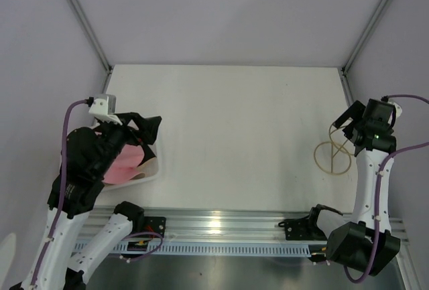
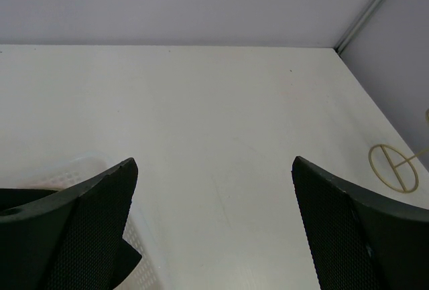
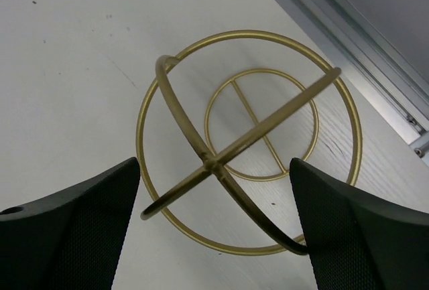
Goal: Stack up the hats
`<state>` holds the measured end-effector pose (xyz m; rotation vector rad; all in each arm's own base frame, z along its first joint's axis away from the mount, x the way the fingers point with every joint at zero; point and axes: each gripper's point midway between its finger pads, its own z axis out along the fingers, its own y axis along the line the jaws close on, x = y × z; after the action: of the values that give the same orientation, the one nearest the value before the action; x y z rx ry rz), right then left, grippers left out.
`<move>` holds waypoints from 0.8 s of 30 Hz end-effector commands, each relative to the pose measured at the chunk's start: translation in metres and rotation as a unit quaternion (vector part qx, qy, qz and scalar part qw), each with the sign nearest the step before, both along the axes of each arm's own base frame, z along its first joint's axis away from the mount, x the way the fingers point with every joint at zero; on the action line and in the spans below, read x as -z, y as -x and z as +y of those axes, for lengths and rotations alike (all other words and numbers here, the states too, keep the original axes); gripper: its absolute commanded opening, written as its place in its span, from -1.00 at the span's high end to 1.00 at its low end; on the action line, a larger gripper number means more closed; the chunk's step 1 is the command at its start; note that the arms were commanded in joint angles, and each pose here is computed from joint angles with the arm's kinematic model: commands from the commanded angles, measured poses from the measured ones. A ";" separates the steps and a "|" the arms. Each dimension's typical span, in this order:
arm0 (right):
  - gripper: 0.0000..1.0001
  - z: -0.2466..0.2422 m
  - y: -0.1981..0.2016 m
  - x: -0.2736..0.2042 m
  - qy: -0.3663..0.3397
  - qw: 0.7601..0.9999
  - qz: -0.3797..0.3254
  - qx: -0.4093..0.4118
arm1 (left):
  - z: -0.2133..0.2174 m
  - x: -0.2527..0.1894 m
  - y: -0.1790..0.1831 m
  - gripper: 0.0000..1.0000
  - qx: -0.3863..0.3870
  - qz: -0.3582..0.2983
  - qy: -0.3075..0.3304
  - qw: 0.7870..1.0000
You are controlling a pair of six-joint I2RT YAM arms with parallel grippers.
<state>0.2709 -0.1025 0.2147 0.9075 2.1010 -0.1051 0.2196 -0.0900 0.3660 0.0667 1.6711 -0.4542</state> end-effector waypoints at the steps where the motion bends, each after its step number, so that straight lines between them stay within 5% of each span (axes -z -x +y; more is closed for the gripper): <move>1: -0.89 0.015 -0.021 -0.002 -0.008 0.999 -0.036 -0.037 | 0.003 -0.008 0.000 -0.99 -0.006 -0.010 -0.016 1.000; 24: -0.71 0.169 -0.082 0.036 -0.025 0.963 -0.009 -0.268 | 0.000 -0.003 -0.007 -0.99 0.002 -0.004 -0.009 1.000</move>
<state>0.3421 0.0447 0.1723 0.3806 2.2725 0.1714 0.2227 -0.0879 0.3622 0.0681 1.6875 -0.4419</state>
